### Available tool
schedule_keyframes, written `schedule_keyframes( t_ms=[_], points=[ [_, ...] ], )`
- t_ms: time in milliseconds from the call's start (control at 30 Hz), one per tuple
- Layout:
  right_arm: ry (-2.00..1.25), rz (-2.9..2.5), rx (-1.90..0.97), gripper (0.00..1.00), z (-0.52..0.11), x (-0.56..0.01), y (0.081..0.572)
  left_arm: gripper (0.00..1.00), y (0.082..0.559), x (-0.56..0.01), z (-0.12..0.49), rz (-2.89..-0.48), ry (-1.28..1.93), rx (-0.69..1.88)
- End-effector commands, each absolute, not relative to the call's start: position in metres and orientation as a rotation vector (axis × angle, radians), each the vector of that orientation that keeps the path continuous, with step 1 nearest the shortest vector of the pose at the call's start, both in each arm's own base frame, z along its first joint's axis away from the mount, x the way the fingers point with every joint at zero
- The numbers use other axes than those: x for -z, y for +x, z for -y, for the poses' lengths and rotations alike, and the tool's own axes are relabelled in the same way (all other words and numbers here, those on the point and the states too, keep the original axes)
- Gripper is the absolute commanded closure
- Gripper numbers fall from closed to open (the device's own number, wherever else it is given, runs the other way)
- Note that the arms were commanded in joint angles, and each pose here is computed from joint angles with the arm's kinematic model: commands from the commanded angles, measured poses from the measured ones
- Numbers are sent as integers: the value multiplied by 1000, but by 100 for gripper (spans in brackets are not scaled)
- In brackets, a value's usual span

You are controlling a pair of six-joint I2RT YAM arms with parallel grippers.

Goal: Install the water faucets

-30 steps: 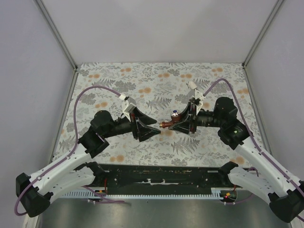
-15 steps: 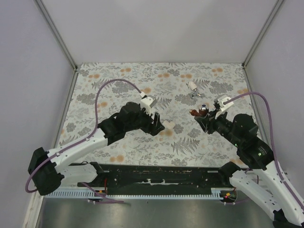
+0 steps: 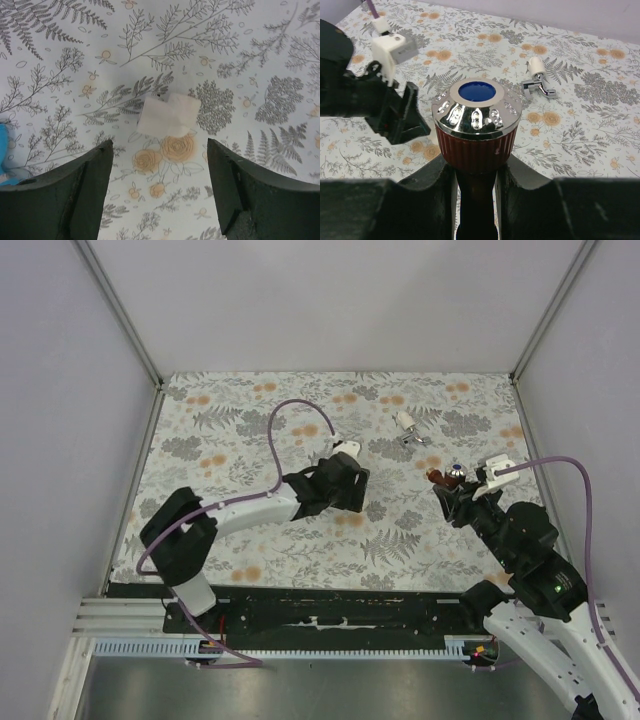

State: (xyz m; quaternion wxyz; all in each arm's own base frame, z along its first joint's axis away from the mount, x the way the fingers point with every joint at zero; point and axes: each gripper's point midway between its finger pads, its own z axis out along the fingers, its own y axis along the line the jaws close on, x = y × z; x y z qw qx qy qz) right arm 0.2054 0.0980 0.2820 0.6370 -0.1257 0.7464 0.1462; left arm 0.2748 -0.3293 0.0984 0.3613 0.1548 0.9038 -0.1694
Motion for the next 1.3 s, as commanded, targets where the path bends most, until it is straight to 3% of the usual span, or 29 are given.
schedule_keyframes(
  t_ms=[0, 200, 633, 933, 1267],
  points=[
    [-255, -1664, -341, 100, -96, -292, 207, 20, 315, -102, 346, -2253, 260, 289],
    [-266, -1660, -347, 100, -98, -293, 206, 20, 328, -76, 349, -2288, 305, 140],
    [-276, -1666, -352, 100, -100, -291, 208, 18, 290, -62, 314, -2333, 445, 16],
    [-278, -1663, -353, 100, -100, -292, 206, 5, 286, -87, 272, -2275, 349, -84],
    [-286, -1661, -360, 100, -101, -293, 206, 0, 309, -100, 331, -2265, 276, 103]
  ],
)
